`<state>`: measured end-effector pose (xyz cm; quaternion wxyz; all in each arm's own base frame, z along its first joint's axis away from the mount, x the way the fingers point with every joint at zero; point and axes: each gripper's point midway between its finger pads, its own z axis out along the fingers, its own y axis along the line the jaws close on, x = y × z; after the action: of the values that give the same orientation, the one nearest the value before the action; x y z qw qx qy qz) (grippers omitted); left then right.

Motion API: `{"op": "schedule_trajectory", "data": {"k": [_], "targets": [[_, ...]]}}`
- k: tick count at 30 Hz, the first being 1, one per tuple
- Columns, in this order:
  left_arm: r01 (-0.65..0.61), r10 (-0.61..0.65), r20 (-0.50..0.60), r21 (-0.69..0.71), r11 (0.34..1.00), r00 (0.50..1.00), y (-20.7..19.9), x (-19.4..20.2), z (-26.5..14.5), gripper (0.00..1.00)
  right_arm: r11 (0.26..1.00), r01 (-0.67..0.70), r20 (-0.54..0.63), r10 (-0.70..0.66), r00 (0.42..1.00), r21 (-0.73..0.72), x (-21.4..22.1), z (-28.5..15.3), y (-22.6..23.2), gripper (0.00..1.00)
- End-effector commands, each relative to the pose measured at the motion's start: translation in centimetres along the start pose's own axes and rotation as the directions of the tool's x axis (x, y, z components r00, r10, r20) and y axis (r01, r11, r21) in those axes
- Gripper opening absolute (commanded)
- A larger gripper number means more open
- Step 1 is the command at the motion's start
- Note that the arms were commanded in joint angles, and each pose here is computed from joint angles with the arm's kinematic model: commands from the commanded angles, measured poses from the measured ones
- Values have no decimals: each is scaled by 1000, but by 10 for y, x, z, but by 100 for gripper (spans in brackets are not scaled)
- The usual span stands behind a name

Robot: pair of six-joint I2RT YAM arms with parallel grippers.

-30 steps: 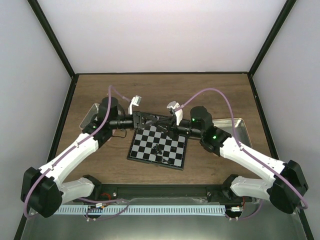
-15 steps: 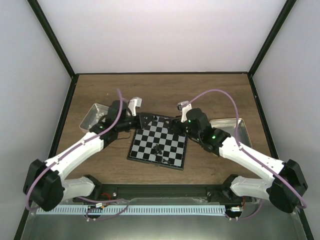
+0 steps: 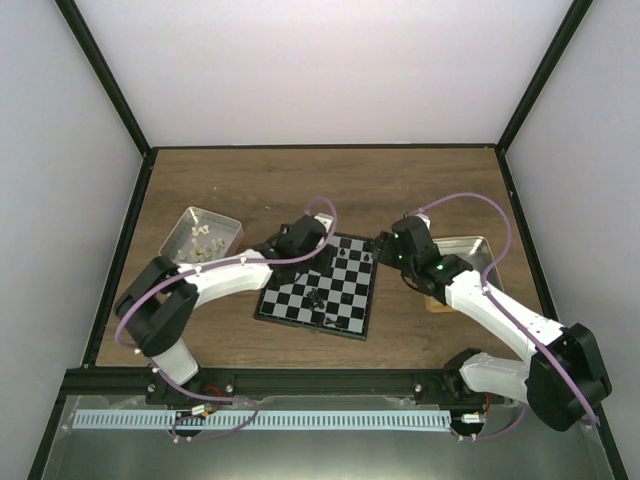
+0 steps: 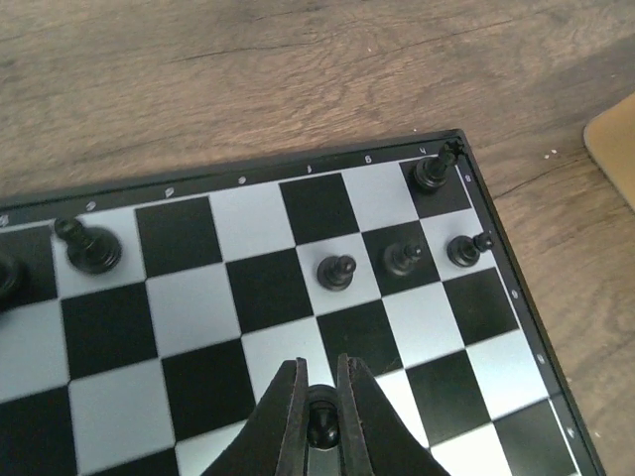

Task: Set up the chess pieces on the board
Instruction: Place the chess piece on the chessboard.

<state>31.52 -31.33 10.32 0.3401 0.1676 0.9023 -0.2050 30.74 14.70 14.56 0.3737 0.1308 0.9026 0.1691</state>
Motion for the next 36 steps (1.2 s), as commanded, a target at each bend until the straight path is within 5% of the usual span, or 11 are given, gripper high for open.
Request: {"op": "schedule_trajectory", "data": {"k": [1,21,29,36], "targets": [[-108,111,41,-72,992,993,0,-16,19,4,999,-44,5,44,999,3,-1,-3,-4,74],[-125,121,-39,-134,983,992,20,-2,73,5,998,-61,-14,61,998,22,3,-5,-9,75],[-122,116,-59,-107,987,991,18,3,77,13,998,-64,-22,65,998,25,5,-4,-9,75],[-112,107,-55,-95,989,993,16,0,79,9,998,-65,-26,65,998,28,6,-4,-10,75]]}}
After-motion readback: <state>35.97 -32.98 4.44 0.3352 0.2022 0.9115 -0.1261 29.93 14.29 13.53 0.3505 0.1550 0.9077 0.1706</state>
